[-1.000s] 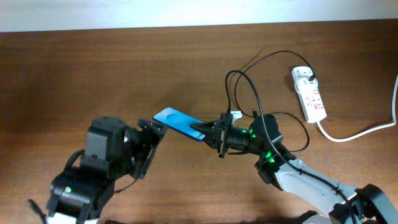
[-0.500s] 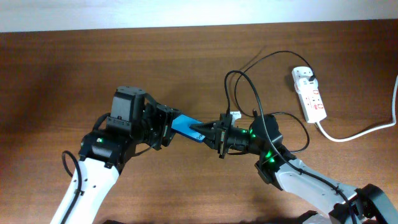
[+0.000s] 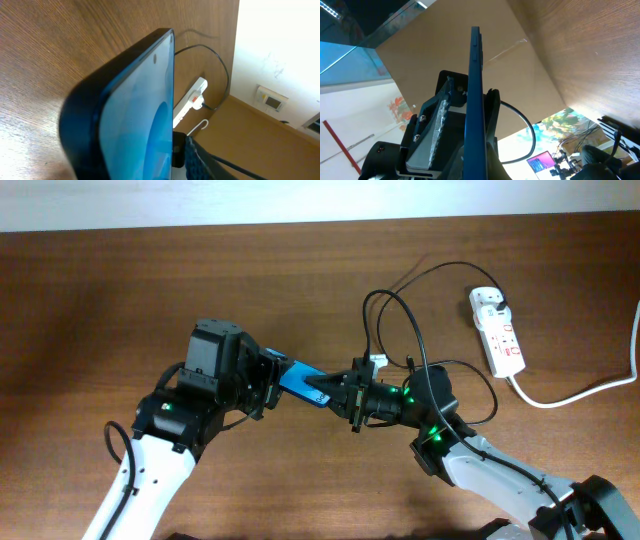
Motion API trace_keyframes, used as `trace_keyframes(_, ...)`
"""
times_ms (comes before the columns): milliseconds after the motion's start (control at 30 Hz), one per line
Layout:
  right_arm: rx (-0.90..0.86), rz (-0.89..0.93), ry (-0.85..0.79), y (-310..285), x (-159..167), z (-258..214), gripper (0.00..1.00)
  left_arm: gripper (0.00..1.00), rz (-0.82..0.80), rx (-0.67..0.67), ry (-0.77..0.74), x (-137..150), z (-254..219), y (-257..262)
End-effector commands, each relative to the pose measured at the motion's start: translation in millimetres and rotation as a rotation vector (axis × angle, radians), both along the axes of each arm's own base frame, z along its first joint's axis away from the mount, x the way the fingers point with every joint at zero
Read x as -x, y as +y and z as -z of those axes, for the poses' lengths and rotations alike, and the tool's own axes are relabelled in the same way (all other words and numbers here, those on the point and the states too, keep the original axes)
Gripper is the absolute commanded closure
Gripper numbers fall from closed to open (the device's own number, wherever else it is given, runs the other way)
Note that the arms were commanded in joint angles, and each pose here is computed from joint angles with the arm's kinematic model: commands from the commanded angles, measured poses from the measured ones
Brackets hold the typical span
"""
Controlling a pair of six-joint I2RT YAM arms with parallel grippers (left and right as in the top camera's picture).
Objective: Plug charger to phone and switch on socket
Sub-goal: 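Hold the phone upright in the left gripper, release the right gripper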
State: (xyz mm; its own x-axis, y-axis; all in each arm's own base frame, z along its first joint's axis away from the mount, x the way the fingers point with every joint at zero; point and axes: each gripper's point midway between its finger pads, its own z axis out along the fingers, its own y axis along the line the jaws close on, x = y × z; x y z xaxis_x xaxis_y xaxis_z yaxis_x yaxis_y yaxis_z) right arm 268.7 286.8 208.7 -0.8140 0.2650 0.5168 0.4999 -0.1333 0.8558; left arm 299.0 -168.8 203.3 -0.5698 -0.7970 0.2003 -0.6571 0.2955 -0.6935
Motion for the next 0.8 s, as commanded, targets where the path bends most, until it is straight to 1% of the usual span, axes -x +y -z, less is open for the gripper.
trace_keyframes(0, -0.018, 0.009, -0.041, -0.8, -2.6, -12.2, 0.96, 0.66, 0.004, -0.022, 0.012, -0.2, 7.3, -4.1)
trace_keyframes(33, -0.018, 0.01, -0.041, -0.9, -2.8, -12.2, 0.96, 0.72, 0.005, -0.026, 0.021, -0.8, 10.5, -4.4)
trace_keyframes(67, -0.017, 0.011, -0.04, -1.0, -3.0, -12.1, 0.96, 0.75, 0.007, -0.024, 0.023, -0.5, 10.6, -4.8)
trace_keyframes(200, -0.017, 0.013, -0.04, -1.1, -3.3, -12.1, 0.96, 0.97, 0.007, -0.024, 0.023, -0.4, 10.6, -4.8)
trace_keyframes(233, -0.017, 0.013, -0.04, -1.1, -3.3, -12.1, 0.96, 1.0, 0.007, -0.024, 0.023, -0.4, 10.6, -4.8)
trace_keyframes(767, -0.017, 0.012, -0.041, -1.1, -3.2, -12.0, 0.96, 1.0, 0.013, -0.019, 0.024, 0.3, 10.2, -5.9)
